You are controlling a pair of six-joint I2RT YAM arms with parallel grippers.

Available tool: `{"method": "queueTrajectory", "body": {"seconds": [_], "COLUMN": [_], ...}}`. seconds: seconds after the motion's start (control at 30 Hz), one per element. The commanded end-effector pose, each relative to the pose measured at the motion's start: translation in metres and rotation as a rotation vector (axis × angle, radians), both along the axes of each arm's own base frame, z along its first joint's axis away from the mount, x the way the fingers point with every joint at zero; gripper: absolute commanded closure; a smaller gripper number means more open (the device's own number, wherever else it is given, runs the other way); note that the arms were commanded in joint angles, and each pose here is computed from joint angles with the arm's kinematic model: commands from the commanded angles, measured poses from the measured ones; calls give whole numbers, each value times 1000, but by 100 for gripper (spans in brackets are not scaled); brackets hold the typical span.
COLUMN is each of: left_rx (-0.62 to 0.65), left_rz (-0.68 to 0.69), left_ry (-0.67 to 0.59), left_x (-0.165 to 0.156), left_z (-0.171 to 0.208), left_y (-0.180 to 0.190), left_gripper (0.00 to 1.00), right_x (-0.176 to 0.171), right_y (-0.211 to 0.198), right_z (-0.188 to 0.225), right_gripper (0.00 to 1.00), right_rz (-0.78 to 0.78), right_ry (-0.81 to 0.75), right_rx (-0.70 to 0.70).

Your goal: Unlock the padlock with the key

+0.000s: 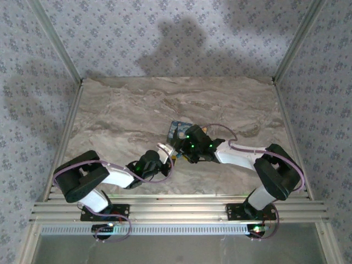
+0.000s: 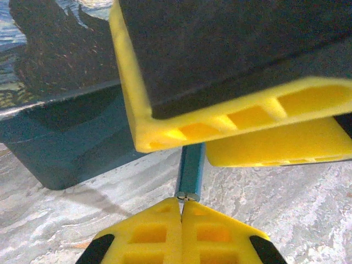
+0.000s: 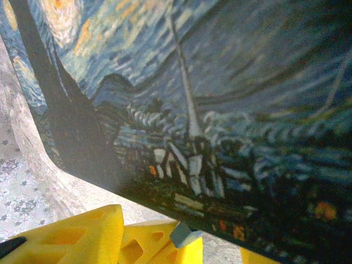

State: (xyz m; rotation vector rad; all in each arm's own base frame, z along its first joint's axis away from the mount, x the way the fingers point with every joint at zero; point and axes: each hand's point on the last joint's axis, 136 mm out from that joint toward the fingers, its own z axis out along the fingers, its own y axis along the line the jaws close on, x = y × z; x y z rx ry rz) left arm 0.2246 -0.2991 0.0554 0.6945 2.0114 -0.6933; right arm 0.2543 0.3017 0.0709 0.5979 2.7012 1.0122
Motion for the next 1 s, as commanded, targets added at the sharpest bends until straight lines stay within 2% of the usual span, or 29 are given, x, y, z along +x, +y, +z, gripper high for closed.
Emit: {"method": "queueTrajectory", "body": {"seconds": [0.0,0.2,0.23,0.3,0.4,0.5,0.73,0.97], "left_rx": [10,21,23,33,43,54,112,172], "left_rz": [24,21,20,18,11,10,3,4], "left_ry": [9,-5,-9,-17,-28,-43,-86,-154], "left_x": [-1,-1,0,0,0,-1,-4,-7], "left_z": [-4,-2,-1,0,2,5,7,13], "left_y": [6,7,7,8,8,8,6,-3], "left_gripper": [100,100,100,100,100,100,100,100], "right_x": [-3,-7,-7,-8,-9,-10,-12,-14], "right_y": [-7,-9,-9,-8,-6,-4,-1,2], "right_z": [3,0,1,1,0,-1,-2,-2], "right_gripper": [43,44,45,55,62,62,53,52], "right_rz": [-18,-4,-1,10,22,29,37,46], "right_ry": [-19,-25,-30,-35,-35,-34,-27,-20], "right_rx": [-29,-64,-67,-80,-100,-105,-109,-105]}}
